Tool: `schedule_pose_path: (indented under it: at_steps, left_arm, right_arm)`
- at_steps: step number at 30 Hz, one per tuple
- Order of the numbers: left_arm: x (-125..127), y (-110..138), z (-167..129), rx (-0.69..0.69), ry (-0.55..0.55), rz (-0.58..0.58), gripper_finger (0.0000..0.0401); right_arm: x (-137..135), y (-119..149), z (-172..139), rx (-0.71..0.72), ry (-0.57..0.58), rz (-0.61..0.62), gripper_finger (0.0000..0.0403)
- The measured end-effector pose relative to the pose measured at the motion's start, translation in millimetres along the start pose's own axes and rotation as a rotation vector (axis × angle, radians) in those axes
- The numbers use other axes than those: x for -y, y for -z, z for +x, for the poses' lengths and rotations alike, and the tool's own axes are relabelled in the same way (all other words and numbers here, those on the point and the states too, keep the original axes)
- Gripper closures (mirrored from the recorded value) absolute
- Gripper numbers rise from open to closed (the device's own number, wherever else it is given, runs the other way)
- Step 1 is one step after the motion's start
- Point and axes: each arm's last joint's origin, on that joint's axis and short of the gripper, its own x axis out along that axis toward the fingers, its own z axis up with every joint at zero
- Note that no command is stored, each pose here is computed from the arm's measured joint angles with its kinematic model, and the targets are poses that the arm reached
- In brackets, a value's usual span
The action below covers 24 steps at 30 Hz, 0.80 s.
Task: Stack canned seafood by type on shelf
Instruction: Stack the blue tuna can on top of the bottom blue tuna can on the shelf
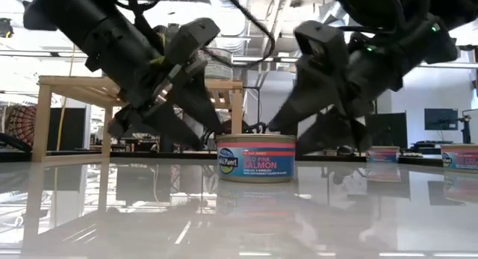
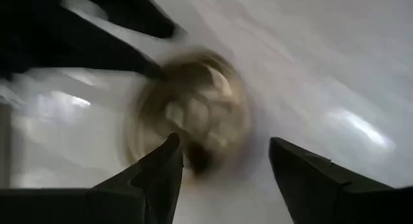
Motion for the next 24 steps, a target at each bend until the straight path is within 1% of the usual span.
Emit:
schedule_pose_path:
  at_steps: [2,5,9,15,18,24]
  left_arm:
    - [-0.8,3.4,3.1,-0.008,-0.001,-0.009,0.0218]
    - [-1.5,6.2,6.5,-0.007,-0.005,-0.036,0.0218]
    - [-2.1,8.5,9.6,0.003,-0.007,-0.05,0.0218]
    - [0.6,7.5,9.6,0.0,0.022,-0.065,0.0218]
    - [0.6,7.6,9.7,-0.001,0.024,-0.079,0.0218]
    - [0.9,7.7,9.8,-0.004,0.028,-0.141,0.0218]
  right_arm:
    - [1.6,0.1,0.7,-0.022,0.037,-0.021,0.0143]
    - [-0.9,-5.3,1.0,-0.007,0.032,-0.025,0.0143]
    - [1.9,-3.0,1.7,-0.017,0.054,-0.019,0.0143]
    - [2.7,-1.5,1.6,-0.028,0.067,-0.025,0.0148]
    - [1.6,0.2,0.9,-0.031,0.063,-0.03,0.0168]
    - [1.5,0.7,0.7,-0.034,0.065,-0.033,0.0244]
